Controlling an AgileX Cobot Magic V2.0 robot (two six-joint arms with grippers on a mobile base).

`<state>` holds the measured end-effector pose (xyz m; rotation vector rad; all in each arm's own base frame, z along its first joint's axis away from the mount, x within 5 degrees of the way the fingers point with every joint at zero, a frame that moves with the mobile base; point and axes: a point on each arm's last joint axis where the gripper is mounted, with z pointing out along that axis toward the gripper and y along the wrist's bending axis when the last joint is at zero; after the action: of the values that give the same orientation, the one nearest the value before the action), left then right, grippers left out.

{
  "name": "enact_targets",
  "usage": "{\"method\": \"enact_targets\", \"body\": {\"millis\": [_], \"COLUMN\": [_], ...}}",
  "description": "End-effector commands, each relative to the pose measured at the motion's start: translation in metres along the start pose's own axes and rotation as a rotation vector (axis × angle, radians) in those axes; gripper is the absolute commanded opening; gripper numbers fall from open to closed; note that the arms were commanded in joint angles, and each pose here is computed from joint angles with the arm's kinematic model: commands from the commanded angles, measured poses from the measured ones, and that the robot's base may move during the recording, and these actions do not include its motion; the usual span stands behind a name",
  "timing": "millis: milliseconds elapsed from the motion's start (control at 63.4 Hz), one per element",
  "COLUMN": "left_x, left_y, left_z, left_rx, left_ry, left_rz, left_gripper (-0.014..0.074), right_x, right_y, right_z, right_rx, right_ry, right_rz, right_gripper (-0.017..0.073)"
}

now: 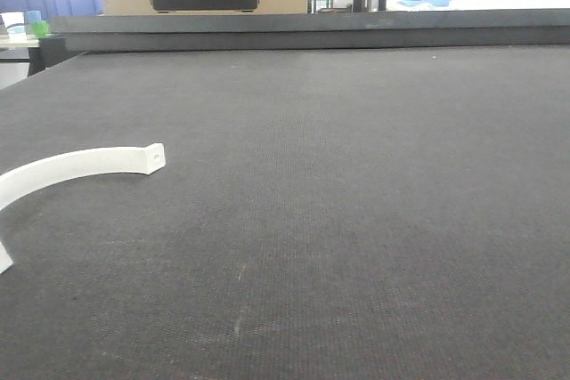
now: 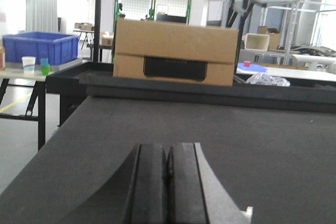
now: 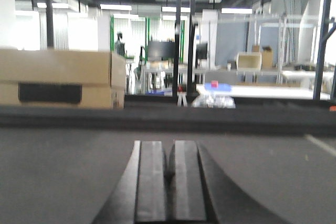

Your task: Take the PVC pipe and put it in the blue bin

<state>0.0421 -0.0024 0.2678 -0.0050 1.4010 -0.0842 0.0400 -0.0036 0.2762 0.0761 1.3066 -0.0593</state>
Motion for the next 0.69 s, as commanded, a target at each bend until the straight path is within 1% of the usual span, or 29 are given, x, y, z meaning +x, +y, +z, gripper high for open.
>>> {"method": "enact_targets", "body": {"millis": [0,47,126,221,315,410,426,520,567,678], "left_x": [-0.033,-0.049,-0.075,-0.101,-0.115,-0.121,-0.119,-0.12,-0.115,-0.104], "left_y": [-0.003,-0.004,-0.005,-0.006,-0.007,-0.008,-0.008,-0.008,-0.007,-0.007], "left_z": [-0.008,-0.01,-0.005,0.009,0.034,0.065,0.073,0.102,0.122,0.153], "left_rx": [0.014,0.014,0.009,0.008,0.007,0.005,0.005,0.003,0.002,0.002], "left_ry": [0.017,0.045,0.077,0.087,0.191,0.331,0.369,0.497,0.594,0.75], "left_rz": [0.002,0.016,0.038,0.039,0.038,0.038,0.037,0.036,0.035,0.029], "left_gripper": [-0.0111,-0.0111,-0.0111,-0.0111,-0.0111,-0.0111,-0.0111,-0.0111,-0.0111,-0.0111], "right_x": [-0.027,-0.039,-0.058,-0.074,-0.083,-0.086,-0.085,-0.084,-0.078,-0.059], "right_y": [0.001,0.002,0.003,0.004,0.005,0.006,0.006,0.006,0.007,0.007], "right_z": [-0.004,-0.004,0.0,0.013,0.032,0.056,0.062,0.084,0.098,0.12], "right_rx": [-0.004,-0.008,-0.016,-0.024,-0.029,-0.035,-0.035,-0.042,-0.046,-0.057], "right_ry": [-0.037,-0.035,0.013,0.104,0.209,0.334,0.363,0.493,0.592,0.825], "right_rz": [-0.008,-0.008,-0.009,-0.01,-0.01,-0.009,-0.009,-0.007,-0.006,-0.002], "right_gripper": [-0.0167,-0.0167,-0.0167,-0.0167,-0.0167,-0.0167,-0.0167,-0.0167,-0.0167,-0.0167]}}
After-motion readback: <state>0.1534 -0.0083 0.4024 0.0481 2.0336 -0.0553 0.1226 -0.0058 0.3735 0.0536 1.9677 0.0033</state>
